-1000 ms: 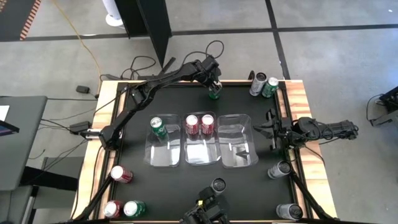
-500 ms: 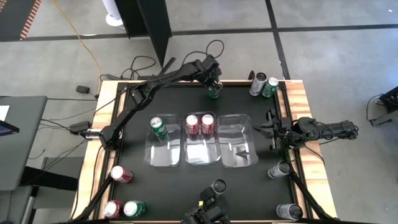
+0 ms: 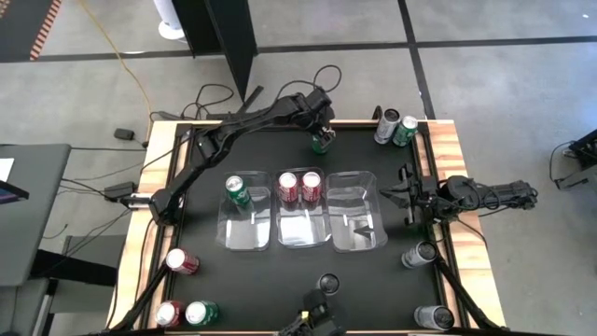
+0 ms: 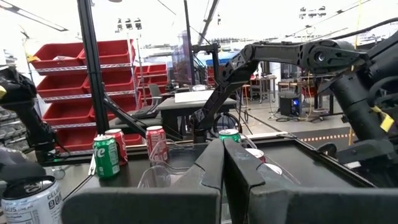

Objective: Sort soda cans
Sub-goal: Put the top left green soda can into the left transparent bin

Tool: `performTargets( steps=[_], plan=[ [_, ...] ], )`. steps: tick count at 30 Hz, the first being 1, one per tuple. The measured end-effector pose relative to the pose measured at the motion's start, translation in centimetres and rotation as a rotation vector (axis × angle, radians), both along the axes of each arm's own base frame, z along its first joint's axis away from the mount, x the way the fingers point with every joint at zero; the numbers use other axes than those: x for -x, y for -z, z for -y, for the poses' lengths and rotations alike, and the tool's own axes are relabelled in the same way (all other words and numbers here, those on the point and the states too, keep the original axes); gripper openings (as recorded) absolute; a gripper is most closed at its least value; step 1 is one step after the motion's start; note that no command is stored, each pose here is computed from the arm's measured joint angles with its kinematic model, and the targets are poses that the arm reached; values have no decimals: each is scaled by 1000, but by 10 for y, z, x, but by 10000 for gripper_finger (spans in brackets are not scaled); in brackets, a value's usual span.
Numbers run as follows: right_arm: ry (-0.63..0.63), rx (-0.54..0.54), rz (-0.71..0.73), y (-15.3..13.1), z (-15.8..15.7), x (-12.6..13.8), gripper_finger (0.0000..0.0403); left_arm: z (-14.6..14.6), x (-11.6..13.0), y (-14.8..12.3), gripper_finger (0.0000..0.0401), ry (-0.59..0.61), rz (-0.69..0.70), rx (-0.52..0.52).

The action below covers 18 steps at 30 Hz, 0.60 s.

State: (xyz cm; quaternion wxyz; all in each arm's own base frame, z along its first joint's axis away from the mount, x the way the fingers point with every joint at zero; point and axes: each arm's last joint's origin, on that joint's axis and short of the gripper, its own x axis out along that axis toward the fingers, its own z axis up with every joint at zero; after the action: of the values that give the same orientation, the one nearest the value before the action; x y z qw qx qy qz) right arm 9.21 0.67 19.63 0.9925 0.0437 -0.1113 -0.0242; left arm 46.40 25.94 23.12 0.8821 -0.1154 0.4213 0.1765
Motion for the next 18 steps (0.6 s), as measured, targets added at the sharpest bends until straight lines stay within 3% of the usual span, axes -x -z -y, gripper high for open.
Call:
performTargets(
  steps=[12,18],
  plan=[
    [-3,-9,-1,0,0,0,29,29,10,-56,303,56,20,-98],
    [-3,-9,-13,1,0,0,29,65,39,-119,303,57,-14,-208]
  ],
)
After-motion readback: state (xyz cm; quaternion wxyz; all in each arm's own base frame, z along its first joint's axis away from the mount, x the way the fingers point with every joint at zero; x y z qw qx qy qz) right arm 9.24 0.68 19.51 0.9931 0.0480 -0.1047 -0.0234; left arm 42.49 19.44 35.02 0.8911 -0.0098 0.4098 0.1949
